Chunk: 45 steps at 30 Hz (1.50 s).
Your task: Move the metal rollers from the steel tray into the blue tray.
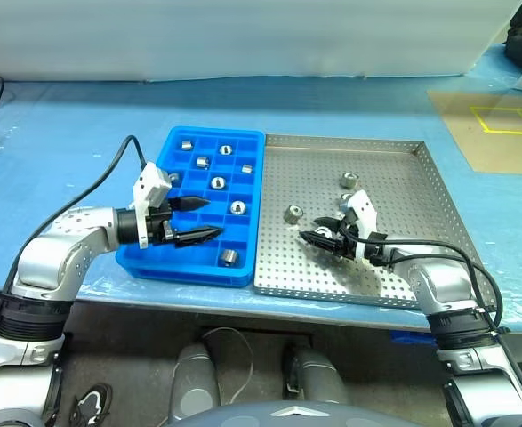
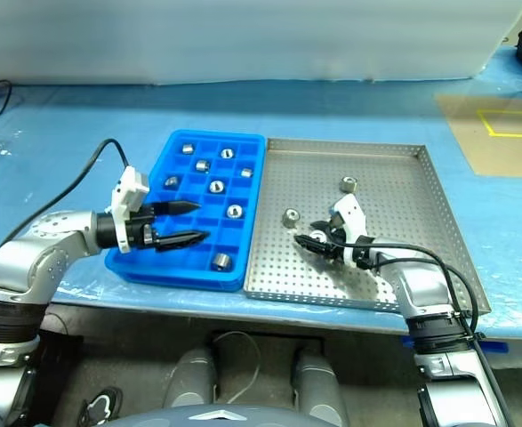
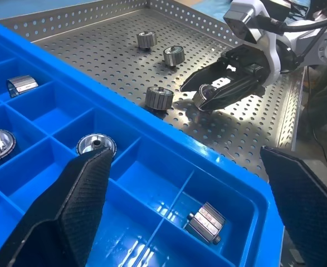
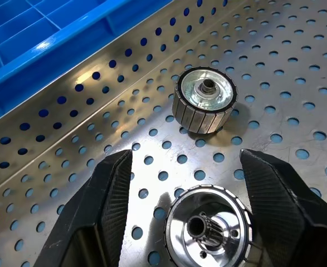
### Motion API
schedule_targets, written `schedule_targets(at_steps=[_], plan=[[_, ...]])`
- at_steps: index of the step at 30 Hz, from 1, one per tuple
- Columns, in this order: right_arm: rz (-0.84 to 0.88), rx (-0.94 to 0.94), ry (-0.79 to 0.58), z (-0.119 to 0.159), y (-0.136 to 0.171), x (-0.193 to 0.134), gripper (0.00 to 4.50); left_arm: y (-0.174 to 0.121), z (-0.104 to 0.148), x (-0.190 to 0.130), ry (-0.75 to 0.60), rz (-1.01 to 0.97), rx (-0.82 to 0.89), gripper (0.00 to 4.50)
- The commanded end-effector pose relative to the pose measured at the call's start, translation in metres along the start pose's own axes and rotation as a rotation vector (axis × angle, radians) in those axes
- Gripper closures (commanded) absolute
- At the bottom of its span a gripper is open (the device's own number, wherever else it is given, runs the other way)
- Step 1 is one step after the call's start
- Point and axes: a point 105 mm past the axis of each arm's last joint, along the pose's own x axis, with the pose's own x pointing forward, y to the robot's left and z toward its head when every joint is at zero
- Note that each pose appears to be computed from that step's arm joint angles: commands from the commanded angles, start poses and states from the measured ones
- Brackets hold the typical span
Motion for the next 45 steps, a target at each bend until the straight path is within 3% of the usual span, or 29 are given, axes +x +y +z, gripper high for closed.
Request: schedule_targets(at_steps=[1, 8, 13, 18, 23, 27, 29, 33, 40, 45], plan=[[0.043, -0.016, 0.005, 0.003, 0.006, 0.004, 2.26, -0.001, 0.014, -0.007, -0.046, 0.030, 0.039, 0.00], [0.071, -0.004, -0.009, 0.013, 0.013, 0.003, 2.26, 0.002, 0.017, -0.009, -0.063, 0.051, 0.043, 0.00], [0.116, -0.002, -0.061, 0.037, 0.025, -0.001, 2.26, 0.008, 0.023, -0.008, -0.070, 0.056, 0.062, 0.00], [0.206, -0.099, -0.217, 0.107, 0.052, -0.006, 2.26, 0.015, 0.026, -0.009, -0.079, 0.063, 0.063, 0.00], [0.288, -0.160, -0.251, 0.133, 0.072, 0.000, 2.26, 0.024, 0.028, -0.013, -0.080, 0.080, 0.058, 0.00], [0.292, -0.168, -0.219, 0.129, 0.066, -0.001, 2.26, 0.027, 0.030, -0.015, -0.069, 0.090, 0.072, 0.00], [0.236, -0.177, -0.173, 0.114, 0.051, -0.004, 2.26, 0.024, 0.031, -0.015, -0.068, 0.086, 0.074, 0.00], [0.185, -0.137, -0.195, 0.108, 0.040, -0.018, 2.26, 0.021, 0.029, -0.018, -0.063, 0.089, 0.067, 0.00], [0.081, -0.019, -0.148, 0.077, 0.024, -0.040, 0.10, 0.014, 0.025, -0.016, -0.063, 0.083, 0.044, 0.00], [0.019, 0.079, -0.080, 0.044, 0.013, -0.060, 0.10, 0.011, 0.024, -0.011, -0.075, 0.072, 0.035, 0.00]])
